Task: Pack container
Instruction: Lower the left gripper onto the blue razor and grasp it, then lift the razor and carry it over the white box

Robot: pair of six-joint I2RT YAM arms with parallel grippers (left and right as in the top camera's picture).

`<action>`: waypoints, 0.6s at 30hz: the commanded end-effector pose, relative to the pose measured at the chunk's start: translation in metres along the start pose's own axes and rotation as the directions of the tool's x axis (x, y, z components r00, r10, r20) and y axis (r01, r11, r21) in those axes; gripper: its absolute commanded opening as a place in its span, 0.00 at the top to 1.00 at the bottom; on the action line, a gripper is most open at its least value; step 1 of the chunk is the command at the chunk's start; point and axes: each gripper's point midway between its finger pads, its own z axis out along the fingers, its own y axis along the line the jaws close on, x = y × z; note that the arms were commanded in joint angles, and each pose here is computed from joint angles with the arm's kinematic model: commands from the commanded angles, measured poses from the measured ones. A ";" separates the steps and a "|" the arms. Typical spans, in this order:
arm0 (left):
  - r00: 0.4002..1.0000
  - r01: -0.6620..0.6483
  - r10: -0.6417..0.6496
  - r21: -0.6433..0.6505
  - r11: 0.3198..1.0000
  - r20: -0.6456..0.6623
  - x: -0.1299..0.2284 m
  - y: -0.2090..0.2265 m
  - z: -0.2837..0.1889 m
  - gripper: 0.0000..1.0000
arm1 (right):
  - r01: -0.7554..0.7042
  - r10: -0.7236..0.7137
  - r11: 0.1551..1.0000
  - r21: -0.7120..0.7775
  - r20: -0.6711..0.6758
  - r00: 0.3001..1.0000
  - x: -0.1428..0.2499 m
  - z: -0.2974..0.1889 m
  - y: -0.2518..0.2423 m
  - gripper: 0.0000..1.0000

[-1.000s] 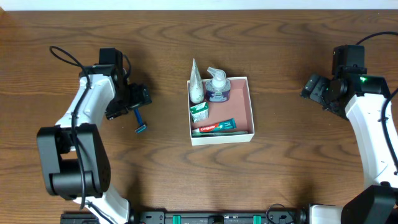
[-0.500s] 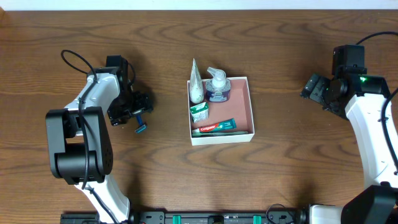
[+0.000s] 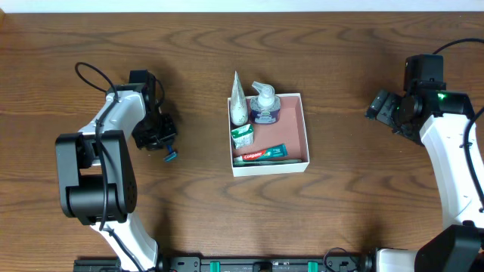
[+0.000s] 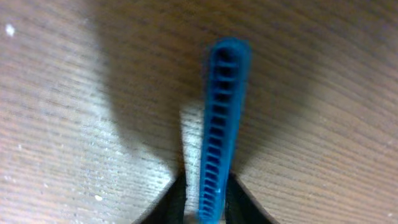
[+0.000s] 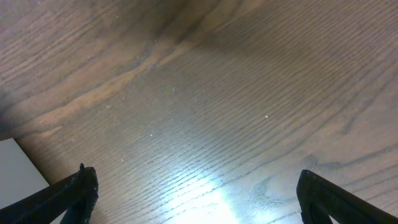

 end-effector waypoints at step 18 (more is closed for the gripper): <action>0.978 -0.182 0.178 0.020 0.983 0.112 0.001 -0.018 -0.109 0.94 | -0.022 0.022 1.000 0.005 0.009 1.000 -0.005 -0.001 -0.002 0.01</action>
